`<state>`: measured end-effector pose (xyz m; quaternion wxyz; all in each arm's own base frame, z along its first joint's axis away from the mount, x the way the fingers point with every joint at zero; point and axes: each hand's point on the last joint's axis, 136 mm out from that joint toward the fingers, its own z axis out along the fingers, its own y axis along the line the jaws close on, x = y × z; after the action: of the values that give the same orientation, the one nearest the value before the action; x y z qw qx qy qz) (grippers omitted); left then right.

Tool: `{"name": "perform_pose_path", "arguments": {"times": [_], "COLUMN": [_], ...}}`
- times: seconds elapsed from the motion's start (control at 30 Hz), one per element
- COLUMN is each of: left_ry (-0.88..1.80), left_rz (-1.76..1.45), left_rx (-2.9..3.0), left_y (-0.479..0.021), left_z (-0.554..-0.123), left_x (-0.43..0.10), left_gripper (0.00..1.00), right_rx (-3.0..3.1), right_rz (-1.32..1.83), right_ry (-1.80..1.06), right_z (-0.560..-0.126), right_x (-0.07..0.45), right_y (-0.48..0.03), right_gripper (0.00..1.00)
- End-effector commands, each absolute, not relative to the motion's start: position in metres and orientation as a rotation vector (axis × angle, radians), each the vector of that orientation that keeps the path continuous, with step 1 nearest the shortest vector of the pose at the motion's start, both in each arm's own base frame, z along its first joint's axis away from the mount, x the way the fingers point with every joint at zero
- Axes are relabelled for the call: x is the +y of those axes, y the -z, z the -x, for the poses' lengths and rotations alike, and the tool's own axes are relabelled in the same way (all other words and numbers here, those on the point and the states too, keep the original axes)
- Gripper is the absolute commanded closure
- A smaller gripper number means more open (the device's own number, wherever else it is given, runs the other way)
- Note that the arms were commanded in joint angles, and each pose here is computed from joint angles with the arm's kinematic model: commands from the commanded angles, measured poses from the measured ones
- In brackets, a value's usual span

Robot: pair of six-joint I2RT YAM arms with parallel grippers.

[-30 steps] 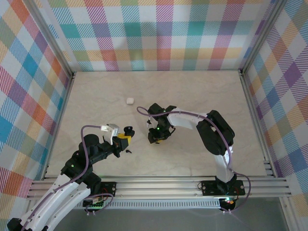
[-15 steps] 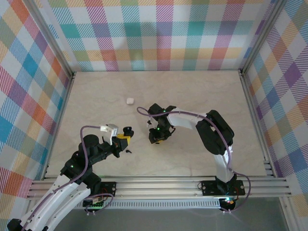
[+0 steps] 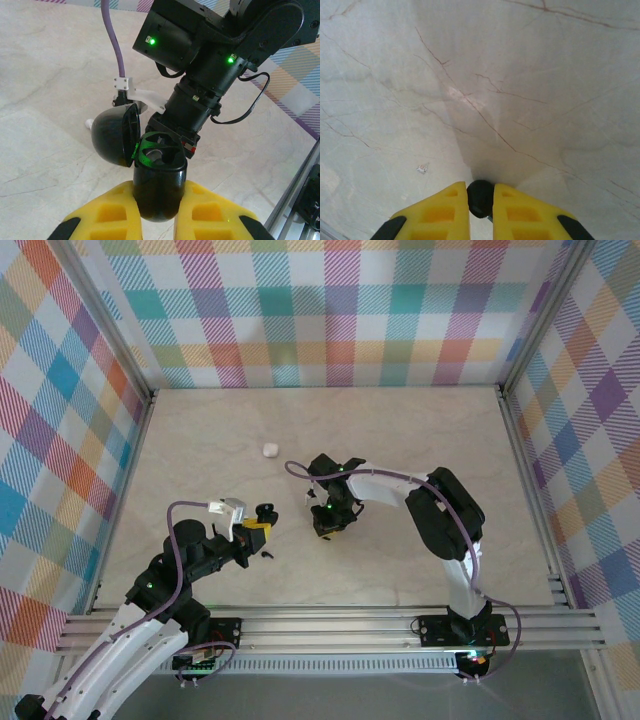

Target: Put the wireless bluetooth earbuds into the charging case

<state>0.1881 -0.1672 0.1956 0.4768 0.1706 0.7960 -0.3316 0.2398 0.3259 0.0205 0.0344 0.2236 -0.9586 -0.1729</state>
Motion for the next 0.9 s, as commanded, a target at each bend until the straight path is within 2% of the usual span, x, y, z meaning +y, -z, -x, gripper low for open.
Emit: {"name": "perform_pose_path", "arguments": {"times": [0.0,0.3,0.57,0.87], "left_ry": [0.839,0.843,0.896,0.846], "left_rz": [-0.432,-0.589,-0.649,-0.745], "left_rx": [1.904,1.845,1.659,1.429], "left_y": [-0.201,-0.203,-0.228,-0.257], "left_z": [-0.188,-0.183,-0.182,-0.176], "left_x": [-0.172,-0.185,-0.197,-0.201], "left_gripper": [1.0,1.0,1.0,1.0], "right_rx": [-2.97,-3.076,-3.168,-2.986], "right_rz": [-0.647,-0.561,-0.734,-1.031], "right_ry": [0.569,0.915,1.248,1.827], "right_z": [-0.243,-0.261,-0.26,-0.23], "right_x": [0.325,0.323,0.325,0.337], "right_y": [-0.022,-0.082,-0.178,-0.279], "right_gripper": [0.89,0.95,0.95,0.94]}}
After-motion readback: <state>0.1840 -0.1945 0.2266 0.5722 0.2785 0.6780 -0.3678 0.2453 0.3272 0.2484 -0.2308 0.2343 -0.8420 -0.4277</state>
